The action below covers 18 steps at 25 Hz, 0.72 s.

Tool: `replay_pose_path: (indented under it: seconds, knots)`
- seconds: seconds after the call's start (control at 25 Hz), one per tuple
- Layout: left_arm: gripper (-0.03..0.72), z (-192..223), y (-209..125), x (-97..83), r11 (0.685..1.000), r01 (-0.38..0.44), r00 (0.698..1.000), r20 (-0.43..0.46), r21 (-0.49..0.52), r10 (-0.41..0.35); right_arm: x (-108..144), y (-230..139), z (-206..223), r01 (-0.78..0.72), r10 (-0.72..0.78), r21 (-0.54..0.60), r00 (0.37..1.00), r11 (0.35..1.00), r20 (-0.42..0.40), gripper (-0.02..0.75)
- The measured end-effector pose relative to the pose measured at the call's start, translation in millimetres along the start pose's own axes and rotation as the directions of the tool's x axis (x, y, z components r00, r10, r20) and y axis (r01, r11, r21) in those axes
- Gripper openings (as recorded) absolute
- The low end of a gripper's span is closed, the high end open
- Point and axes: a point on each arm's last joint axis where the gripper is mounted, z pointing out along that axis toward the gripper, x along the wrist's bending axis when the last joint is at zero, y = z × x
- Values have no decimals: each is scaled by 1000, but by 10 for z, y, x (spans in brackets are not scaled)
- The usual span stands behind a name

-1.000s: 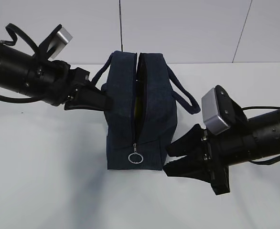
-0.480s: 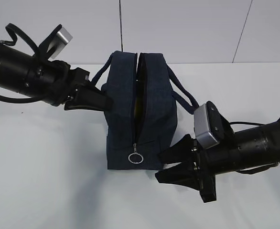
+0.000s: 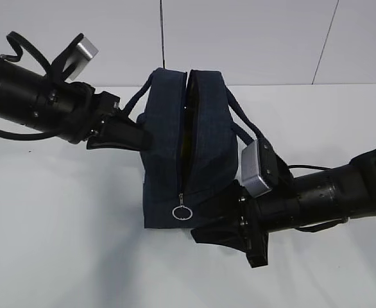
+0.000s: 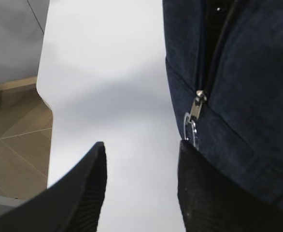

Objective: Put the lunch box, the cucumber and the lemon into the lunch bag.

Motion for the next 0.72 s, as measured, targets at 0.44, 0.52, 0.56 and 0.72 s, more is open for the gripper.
replay_pose_path:
  seconds: [0.44,0.52,0.56,0.72]
  knots:
    - [-9,0,-15,-19,1000,-1,1000,20,16,1,-93,-102,91,-17,16,34,998,999,54,361]
    - [-9,0,-16,-18,1000,-2,1000,20,17,2,-119,-91,97,-11,9,34,998,999,59,361]
    - [-9,0,-16,-18,1000,-2,1000,20,17,2,-136,-89,104,-9,7,32,998,999,61,361]
    - [-9,0,-17,-17,1000,-4,1000,19,18,3,-182,-135,147,-16,14,37,998,999,59,361]
